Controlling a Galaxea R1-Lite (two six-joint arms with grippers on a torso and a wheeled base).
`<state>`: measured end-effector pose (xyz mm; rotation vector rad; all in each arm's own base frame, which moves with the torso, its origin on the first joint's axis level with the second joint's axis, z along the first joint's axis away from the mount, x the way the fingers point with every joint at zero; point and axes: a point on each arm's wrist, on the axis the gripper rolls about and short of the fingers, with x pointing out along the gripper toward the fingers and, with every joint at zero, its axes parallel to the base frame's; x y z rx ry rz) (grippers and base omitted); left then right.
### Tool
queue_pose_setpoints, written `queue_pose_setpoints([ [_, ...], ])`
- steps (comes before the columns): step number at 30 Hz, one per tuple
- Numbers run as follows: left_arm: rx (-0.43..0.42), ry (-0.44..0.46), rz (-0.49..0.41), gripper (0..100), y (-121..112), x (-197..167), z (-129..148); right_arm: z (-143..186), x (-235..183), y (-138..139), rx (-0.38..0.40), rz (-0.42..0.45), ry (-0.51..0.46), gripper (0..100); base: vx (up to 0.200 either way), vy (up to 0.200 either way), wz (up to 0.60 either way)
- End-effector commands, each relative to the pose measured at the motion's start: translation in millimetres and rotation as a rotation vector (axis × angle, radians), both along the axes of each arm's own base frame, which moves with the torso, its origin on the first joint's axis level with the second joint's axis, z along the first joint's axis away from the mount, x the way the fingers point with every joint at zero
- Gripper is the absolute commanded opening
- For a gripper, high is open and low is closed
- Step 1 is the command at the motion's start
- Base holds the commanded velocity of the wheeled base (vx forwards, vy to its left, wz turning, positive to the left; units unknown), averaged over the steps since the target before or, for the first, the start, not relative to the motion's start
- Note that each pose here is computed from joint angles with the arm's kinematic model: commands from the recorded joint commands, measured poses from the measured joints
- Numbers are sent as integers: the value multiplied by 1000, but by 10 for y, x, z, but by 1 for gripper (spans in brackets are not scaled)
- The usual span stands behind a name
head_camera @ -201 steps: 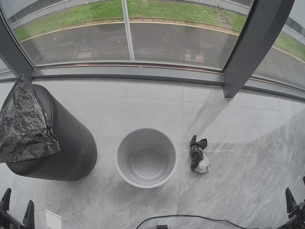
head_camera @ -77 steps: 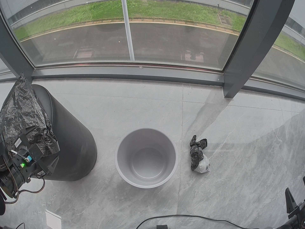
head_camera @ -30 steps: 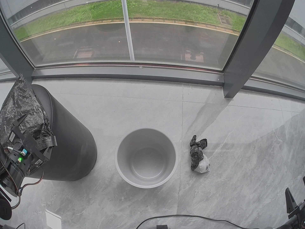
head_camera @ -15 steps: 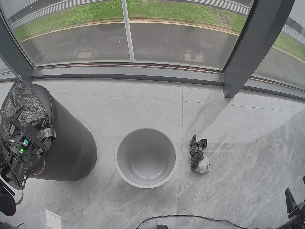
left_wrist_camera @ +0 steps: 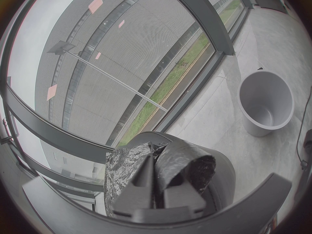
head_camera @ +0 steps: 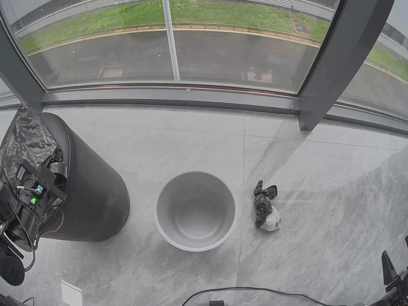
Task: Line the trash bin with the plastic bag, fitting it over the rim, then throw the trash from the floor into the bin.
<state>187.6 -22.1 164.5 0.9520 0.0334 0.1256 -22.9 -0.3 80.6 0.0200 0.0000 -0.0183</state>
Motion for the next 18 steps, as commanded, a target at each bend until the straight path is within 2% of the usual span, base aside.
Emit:
queue_pose_setpoints([
  [1, -3, -20, 1, 0, 4, -19, 34, -48, 2, 0, 1, 0, 3, 100, 0, 0, 0],
  [9, -31, -102, -4, 0, 17, -132, 167, -46, 2, 0, 1, 0, 1, 100, 0, 0, 0],
  [13, -123, -183, -12, 0, 16, -123, 335, -46, 2, 0, 1, -2, 1, 100, 0, 0, 0],
  [14, -123, -183, -12, 0, 16, -123, 335, -46, 2, 0, 1, -2, 1, 100, 0, 0, 0],
  [15, -213, -224, -22, 0, 11, -85, 430, -46, 2, 0, 1, -2, 1, 100, 0, 0, 0],
  [18, -370, -272, -42, 0, 1, -12, 573, -46, 2, 0, 0, 0, 1, 100, 0, 0, 0],
])
